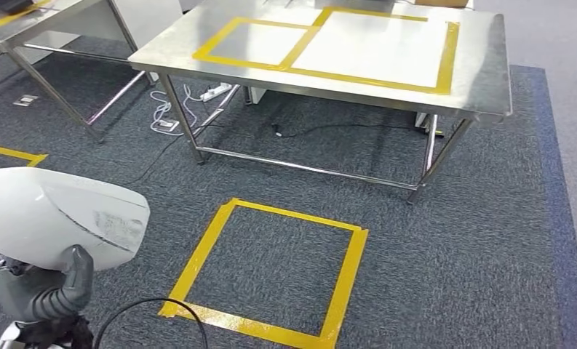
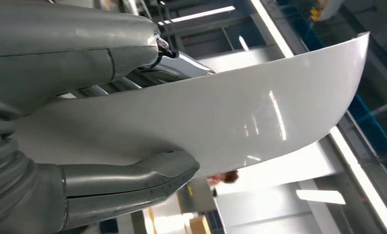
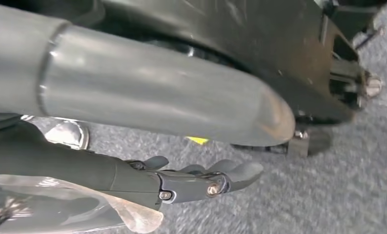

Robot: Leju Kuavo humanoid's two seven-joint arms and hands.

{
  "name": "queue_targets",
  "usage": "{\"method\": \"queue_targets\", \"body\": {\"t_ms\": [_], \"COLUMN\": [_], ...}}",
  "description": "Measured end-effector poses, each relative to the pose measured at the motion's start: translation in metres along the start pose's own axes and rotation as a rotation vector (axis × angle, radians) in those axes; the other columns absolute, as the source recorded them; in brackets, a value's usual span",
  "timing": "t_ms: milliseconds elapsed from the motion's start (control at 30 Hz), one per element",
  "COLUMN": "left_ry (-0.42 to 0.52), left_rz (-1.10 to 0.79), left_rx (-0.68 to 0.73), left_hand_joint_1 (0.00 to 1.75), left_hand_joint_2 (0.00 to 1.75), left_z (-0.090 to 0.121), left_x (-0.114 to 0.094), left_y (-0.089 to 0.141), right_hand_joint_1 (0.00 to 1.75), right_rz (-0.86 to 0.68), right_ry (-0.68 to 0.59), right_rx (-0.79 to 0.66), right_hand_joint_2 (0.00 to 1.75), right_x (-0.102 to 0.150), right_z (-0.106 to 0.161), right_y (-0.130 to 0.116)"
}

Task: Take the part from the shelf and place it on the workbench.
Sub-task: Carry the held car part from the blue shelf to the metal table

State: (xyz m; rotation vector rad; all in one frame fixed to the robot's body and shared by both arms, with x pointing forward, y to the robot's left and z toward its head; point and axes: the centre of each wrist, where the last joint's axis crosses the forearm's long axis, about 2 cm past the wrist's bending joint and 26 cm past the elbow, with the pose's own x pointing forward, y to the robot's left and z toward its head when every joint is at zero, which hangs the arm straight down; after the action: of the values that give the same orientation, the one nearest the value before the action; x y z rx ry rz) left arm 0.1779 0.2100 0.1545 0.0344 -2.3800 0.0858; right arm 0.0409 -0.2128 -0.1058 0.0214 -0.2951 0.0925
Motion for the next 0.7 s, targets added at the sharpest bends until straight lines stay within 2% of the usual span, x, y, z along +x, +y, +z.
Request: {"method": "queue_targets", "body": {"t_ms": [700], "left_ry": [0.002], "left_rz": [-0.001], "left_rx": [0.0], "left_hand_joint_1": [1.75], "left_hand_joint_2": [1.75], "left_z": [-0.0001], "left_x": [-0.001], "left_y": [0.0001], "right_hand_joint_1": [0.0], "right_rz": [0.003], "right_ry": [0.001], "right_rx": [0.003], "right_hand_joint_2": [0.0], "right_x": [-0.0006], "right_z": [0.0001], "right_y": [-0.0001]}}
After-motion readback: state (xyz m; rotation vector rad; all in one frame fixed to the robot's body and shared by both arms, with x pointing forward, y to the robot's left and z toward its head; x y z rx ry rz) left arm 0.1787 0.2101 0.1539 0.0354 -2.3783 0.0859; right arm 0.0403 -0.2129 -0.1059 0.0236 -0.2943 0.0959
